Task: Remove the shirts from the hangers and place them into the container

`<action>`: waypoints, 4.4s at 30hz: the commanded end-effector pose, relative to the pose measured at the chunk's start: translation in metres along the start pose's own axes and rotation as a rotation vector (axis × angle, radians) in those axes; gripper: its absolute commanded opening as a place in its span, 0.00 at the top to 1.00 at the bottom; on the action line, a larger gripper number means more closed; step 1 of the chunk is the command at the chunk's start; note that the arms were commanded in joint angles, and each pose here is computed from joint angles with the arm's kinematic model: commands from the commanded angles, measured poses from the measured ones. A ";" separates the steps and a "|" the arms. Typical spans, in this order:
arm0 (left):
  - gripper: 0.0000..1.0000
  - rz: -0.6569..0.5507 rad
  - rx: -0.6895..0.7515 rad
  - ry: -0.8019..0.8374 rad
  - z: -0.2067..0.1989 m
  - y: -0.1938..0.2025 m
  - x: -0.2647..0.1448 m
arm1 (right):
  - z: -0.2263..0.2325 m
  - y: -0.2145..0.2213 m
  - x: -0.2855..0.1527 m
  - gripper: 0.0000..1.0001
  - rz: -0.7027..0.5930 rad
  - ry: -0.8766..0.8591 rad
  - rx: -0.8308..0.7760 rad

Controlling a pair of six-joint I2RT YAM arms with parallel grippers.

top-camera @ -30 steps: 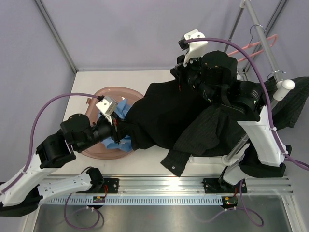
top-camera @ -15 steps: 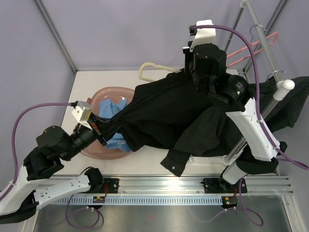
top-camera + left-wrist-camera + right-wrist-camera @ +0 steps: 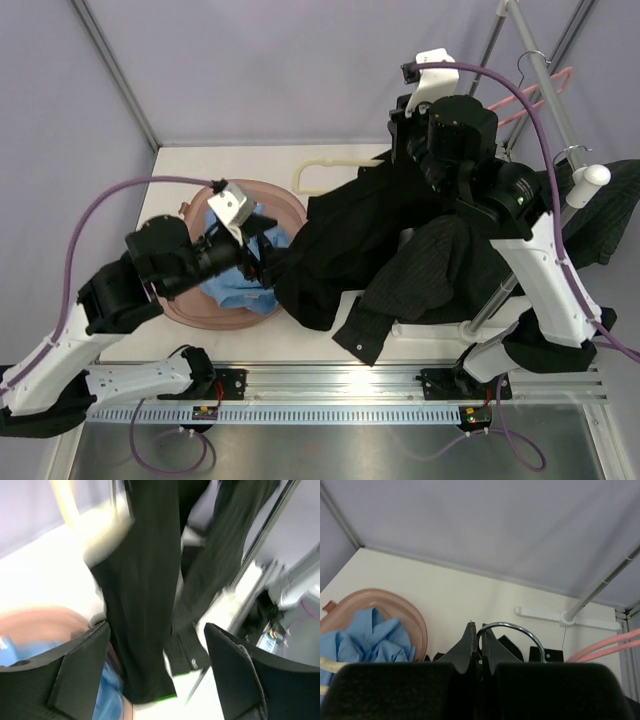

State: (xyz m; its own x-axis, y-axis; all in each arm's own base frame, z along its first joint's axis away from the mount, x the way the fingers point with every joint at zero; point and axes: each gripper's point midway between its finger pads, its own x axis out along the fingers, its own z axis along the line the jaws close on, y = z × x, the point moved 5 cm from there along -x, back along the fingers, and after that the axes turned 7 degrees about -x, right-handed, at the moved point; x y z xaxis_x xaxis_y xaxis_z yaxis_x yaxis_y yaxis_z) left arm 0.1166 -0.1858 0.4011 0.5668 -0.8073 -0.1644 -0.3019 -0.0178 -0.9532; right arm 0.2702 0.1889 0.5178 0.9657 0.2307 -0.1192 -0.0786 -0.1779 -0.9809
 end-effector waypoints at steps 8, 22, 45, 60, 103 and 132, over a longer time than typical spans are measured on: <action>0.28 -0.030 0.191 -0.059 -0.007 -0.085 -0.003 | 0.006 0.008 -0.068 1.00 -0.067 -0.354 0.050; 0.31 -0.008 0.150 0.084 -0.030 -0.092 0.015 | 0.020 0.009 -0.069 1.00 -0.058 -0.447 0.050; 0.32 -0.020 0.056 0.040 -0.028 -0.091 0.010 | 0.031 0.010 -0.047 1.00 -0.047 -0.435 0.029; 0.65 0.092 0.017 0.118 -0.037 -0.064 0.038 | 0.024 -0.011 -0.056 1.00 -0.090 -0.437 0.046; 1.00 -0.229 -0.005 0.045 -0.027 -0.112 -0.021 | 0.077 0.038 -0.094 0.35 -0.039 -0.662 0.183; 1.00 -0.264 -0.030 0.194 -0.045 -0.114 -0.043 | 0.094 0.033 -0.068 0.72 -0.036 -0.588 0.192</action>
State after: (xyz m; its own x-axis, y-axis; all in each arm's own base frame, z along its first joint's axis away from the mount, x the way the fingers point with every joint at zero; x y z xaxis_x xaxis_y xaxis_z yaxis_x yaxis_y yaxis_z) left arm 0.1025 -0.1753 0.4958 0.5343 -0.8452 -0.0147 -0.2419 -0.1362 -0.9607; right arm 0.1785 0.2562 0.4547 0.6495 0.7395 -0.1766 -0.1872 -0.0696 -0.9799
